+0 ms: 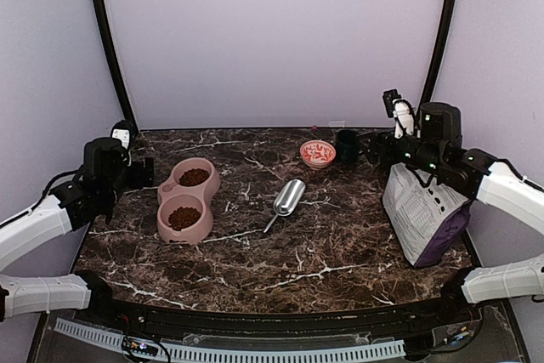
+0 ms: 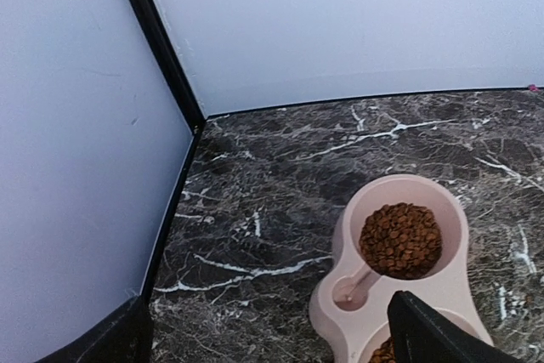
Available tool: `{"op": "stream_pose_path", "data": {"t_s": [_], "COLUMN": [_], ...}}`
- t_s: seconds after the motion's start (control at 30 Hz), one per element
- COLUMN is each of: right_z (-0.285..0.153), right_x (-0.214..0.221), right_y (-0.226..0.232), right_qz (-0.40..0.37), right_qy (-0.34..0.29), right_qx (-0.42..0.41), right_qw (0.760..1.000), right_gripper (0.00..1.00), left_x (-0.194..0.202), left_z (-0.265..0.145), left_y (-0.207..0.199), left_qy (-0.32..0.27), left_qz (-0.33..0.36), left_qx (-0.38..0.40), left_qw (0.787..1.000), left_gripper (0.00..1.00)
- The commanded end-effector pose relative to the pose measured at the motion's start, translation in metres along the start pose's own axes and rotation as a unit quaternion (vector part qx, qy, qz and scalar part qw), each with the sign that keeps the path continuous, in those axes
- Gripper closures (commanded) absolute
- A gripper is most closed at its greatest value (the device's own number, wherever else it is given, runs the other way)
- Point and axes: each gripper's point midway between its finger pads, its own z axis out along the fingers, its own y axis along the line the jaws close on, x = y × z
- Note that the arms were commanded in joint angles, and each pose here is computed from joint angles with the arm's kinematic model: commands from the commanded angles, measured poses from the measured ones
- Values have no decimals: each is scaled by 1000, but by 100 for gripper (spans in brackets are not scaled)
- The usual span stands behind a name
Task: Serve the pet food
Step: Reset both arms
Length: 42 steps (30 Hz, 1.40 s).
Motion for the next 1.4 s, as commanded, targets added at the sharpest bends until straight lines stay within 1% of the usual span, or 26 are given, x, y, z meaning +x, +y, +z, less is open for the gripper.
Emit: {"op": "stream_pose_path", "data": {"t_s": [0.0, 0.13, 0.2, 0.27, 0.37, 0.5, 0.57, 0.63, 0.7, 0.77, 0.9, 0.93, 1.0, 1.07, 1.13, 1.23, 1.3, 1.33, 1.37], "right_z": [-2, -4, -6, -8, -12, -18, -21, -24, -26, -30, -36, -38, -41, -42, -44, -49, -53, -55, -57], "right_x": [-6, 1, 3, 4, 5, 4, 3, 1, -1, -5, -13, -16, -21, -24, -26, -30, -35, -38, -41], "right_y": [7, 6, 6, 6, 5, 4, 4, 3, -1, -2, -10, -12, -14, -16, -16, -16, -17, -18, -19], "right_qz": [14, 14, 14, 13, 16, 29, 36, 42, 51, 53, 51, 49, 46, 44, 41, 36, 32, 30, 27], "right_qy": [-29, -25, -23, -23, -26, -30, -34, -39, -44, -49, -65, -70, -75, -76, -75, -78, -83, -86, -88], "right_qx": [-20, -19, -18, -19, -19, -17, -17, -15, -6, -1, 23, 28, 35, 40, 42, 43, 48, 51, 54], "right_qw": [999, 999, 999, 999, 999, 999, 999, 998, 998, 997, 996, 996, 996, 995, 995, 995, 995, 995, 994], "right_gripper": [26, 25, 24, 24, 22, 19, 17, 17, 17, 16, 15, 15, 15, 15, 14, 14, 14, 14, 14], "left_x": [5, 26, 40, 50, 68, 84, 84, 83, 79, 84, 81, 81, 78, 77, 82, 85, 95, 92, 87], "left_z": [4, 13, 21, 32, 53, 70, 76, 81, 82, 89, 93, 92, 90, 91, 92, 97, 104, 108, 106], "left_y": [31, 39, 45, 55, 57, 61, 65, 64, 68, 69, 58, 56, 51, 48, 46, 45, 42, 46, 46], "left_qy": [-81, -118, -123, -114, -96, -89, -102, -99, -115, -92, -94, -95, -109, -114, -120, -149, -109, -108, -125], "left_qz": [-33, -29, -21, -23, -30, -34, -36, -33, -39, -44, -37, -44, -63, -68, -68, -59, -66, -65, -61], "left_qx": [-81, -88, -98, -111, -89, -77, -72, -65, -63, -60, -25, -19, -2, 9, 9, 6, 12, 0, 0], "left_qw": [993, 989, 987, 987, 991, 993, 992, 992, 991, 993, 995, 994, 992, 991, 990, 987, 992, 992, 990], "left_gripper": [1, 1, 1, 1, 1, 1, 1, 1, 1, 1, 1, 1, 1, 1, 1, 1, 1, 1, 1]}}
